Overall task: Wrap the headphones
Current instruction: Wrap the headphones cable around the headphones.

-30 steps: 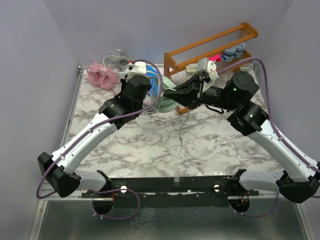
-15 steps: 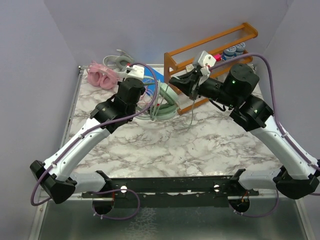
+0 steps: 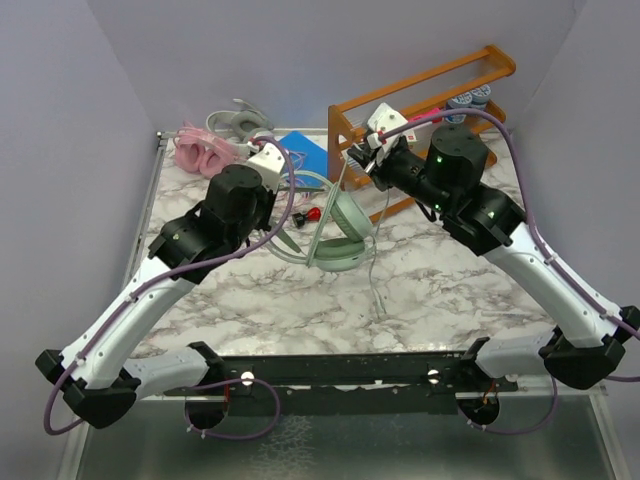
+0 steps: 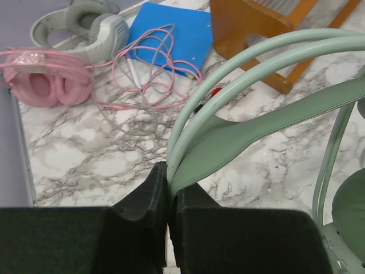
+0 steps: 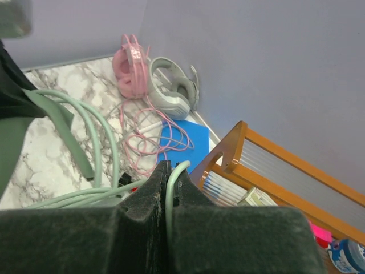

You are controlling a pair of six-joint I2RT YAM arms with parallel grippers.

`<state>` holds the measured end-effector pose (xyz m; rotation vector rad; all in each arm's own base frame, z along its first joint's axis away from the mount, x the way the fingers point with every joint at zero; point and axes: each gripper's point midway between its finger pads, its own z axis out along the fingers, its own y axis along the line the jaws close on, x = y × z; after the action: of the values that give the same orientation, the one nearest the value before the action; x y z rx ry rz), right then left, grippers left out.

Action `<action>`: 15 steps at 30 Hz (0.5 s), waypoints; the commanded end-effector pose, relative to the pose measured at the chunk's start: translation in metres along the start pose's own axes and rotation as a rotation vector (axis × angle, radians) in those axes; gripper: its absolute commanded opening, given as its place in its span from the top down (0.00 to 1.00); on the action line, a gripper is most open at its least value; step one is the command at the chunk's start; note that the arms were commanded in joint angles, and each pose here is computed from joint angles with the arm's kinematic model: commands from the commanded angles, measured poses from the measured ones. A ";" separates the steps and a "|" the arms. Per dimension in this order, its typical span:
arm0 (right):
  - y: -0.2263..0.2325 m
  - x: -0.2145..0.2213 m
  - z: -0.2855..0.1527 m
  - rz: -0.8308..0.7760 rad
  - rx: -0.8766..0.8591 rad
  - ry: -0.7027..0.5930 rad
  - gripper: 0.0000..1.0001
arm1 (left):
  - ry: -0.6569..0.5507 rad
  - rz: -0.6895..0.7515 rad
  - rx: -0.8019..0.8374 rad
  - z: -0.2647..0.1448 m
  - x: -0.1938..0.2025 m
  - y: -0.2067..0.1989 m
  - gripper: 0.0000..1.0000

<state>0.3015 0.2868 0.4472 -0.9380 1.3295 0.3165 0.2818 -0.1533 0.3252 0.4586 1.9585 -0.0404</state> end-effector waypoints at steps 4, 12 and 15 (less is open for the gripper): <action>-0.024 0.011 -0.007 -0.082 0.112 0.017 0.96 | -0.079 0.006 0.232 -0.033 -0.012 -0.028 1.00; -0.027 0.024 -0.011 -0.121 0.129 -0.012 0.96 | -0.140 -0.019 0.363 -0.063 -0.020 -0.040 1.00; -0.025 0.026 -0.012 -0.122 0.130 -0.028 0.96 | -0.168 -0.063 0.352 -0.072 -0.031 -0.035 1.00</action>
<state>0.3138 0.2658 0.4133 -0.9590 1.3244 0.1844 0.2355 -0.1682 0.3418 0.6354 1.8969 -0.2933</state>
